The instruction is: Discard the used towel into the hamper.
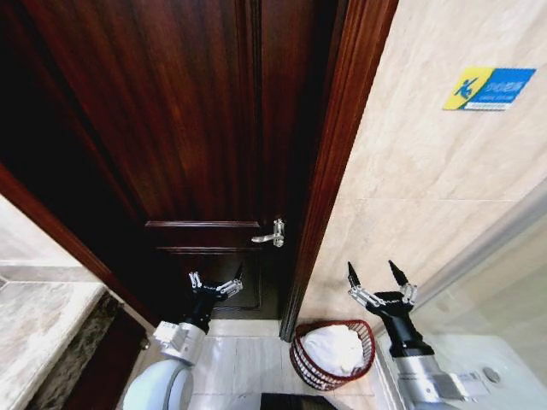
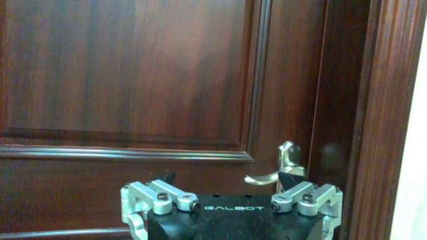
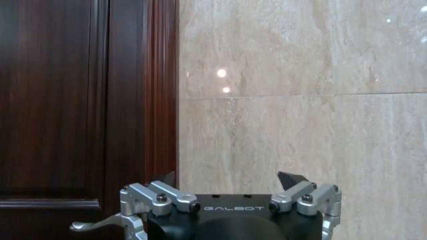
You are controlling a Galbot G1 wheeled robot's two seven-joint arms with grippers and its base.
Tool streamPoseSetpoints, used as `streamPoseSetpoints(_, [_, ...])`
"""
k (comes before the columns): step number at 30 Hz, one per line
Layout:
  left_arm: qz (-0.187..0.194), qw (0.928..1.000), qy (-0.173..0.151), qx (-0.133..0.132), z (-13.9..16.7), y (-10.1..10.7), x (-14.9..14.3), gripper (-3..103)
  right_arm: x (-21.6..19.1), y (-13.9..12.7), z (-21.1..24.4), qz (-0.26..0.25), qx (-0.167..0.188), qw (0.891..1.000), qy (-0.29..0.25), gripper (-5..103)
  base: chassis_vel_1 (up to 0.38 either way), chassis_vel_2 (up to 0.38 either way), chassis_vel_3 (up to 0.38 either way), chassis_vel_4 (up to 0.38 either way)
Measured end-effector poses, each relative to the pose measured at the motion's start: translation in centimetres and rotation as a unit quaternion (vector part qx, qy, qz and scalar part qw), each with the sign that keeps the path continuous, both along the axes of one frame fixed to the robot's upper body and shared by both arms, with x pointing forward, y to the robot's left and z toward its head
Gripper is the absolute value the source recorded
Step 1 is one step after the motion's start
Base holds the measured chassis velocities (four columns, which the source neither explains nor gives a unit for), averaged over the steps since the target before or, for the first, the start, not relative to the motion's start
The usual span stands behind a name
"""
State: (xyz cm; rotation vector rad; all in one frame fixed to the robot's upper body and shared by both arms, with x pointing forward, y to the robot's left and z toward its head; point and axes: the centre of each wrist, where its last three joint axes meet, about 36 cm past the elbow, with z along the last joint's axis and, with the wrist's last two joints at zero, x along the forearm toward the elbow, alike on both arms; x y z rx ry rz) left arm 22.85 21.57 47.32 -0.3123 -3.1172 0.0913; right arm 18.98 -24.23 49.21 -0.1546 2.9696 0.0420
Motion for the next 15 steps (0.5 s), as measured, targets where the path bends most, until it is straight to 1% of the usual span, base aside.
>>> streamPoseSetpoints(5, [0.000,1.0000,0.000,0.000,0.00,0.00,0.01,100,0.00,0.00,0.00,0.000,0.000,1.000,0.000,100,-0.019,0.062,0.034,-0.068])
streamPoseSetpoints(15, [0.000,1.0000,0.000,0.000,0.00,0.00,0.00,100,0.00,0.00,-0.01,0.000,0.000,1.000,0.000,100,0.000,0.000,0.000,0.000])
